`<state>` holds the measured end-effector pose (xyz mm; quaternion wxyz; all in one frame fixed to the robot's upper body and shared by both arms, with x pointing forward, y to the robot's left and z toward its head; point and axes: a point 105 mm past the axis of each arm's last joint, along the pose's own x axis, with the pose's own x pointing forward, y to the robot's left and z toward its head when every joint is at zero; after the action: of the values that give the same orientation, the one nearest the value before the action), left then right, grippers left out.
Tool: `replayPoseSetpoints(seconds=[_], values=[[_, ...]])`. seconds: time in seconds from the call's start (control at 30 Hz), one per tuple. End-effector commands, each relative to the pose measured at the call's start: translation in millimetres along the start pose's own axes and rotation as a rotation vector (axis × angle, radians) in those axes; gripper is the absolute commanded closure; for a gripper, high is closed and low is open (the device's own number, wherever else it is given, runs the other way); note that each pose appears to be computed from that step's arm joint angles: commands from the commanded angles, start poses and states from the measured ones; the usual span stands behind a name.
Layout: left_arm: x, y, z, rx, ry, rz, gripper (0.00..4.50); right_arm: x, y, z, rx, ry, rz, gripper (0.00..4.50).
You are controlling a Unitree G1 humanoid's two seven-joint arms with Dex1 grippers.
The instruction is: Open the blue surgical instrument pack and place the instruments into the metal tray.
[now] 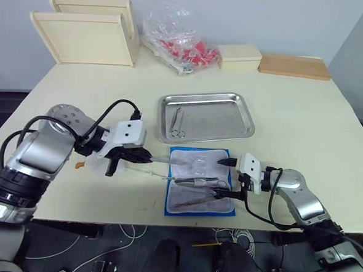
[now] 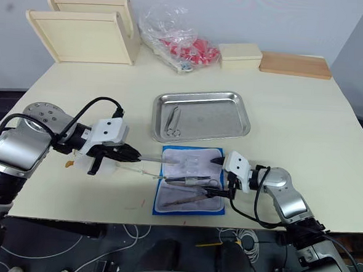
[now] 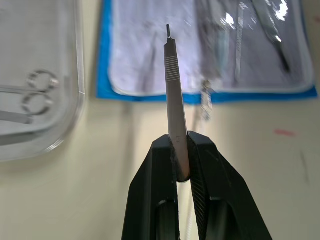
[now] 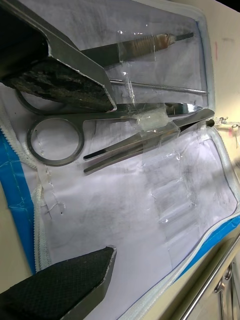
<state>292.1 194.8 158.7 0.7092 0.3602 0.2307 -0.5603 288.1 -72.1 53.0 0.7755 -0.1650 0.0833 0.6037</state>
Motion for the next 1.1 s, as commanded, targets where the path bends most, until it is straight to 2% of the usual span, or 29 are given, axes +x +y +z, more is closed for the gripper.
replayPoseSetpoints(seconds=[0.03,0.17,0.3,0.43,0.63,0.87,1.1], values=[[-7,15,25,-0.033,-0.109,0.116,4.49,-9,17,-68,0.128,0.248,0.006,0.0],[-3,36,45,-0.118,-0.214,0.252,4.49,-8,17,-67,0.126,0.25,0.011,0.0],[5,52,53,-0.187,-0.26,0.379,4.49,-9,17,-67,0.125,0.252,0.012,0.0],[22,66,65,-0.34,-0.348,0.543,4.49,-9,18,-67,0.124,0.255,0.016,0.0],[37,76,65,-0.473,-0.357,0.725,4.49,-10,18,-68,0.125,0.258,0.019,0.0],[54,79,64,-0.595,-0.359,0.868,4.49,-10,18,-68,0.125,0.255,0.017,0.0],[79,89,65,-0.713,-0.33,0.952,4.49,-8,19,-68,0.122,0.257,0.029,0.0]])
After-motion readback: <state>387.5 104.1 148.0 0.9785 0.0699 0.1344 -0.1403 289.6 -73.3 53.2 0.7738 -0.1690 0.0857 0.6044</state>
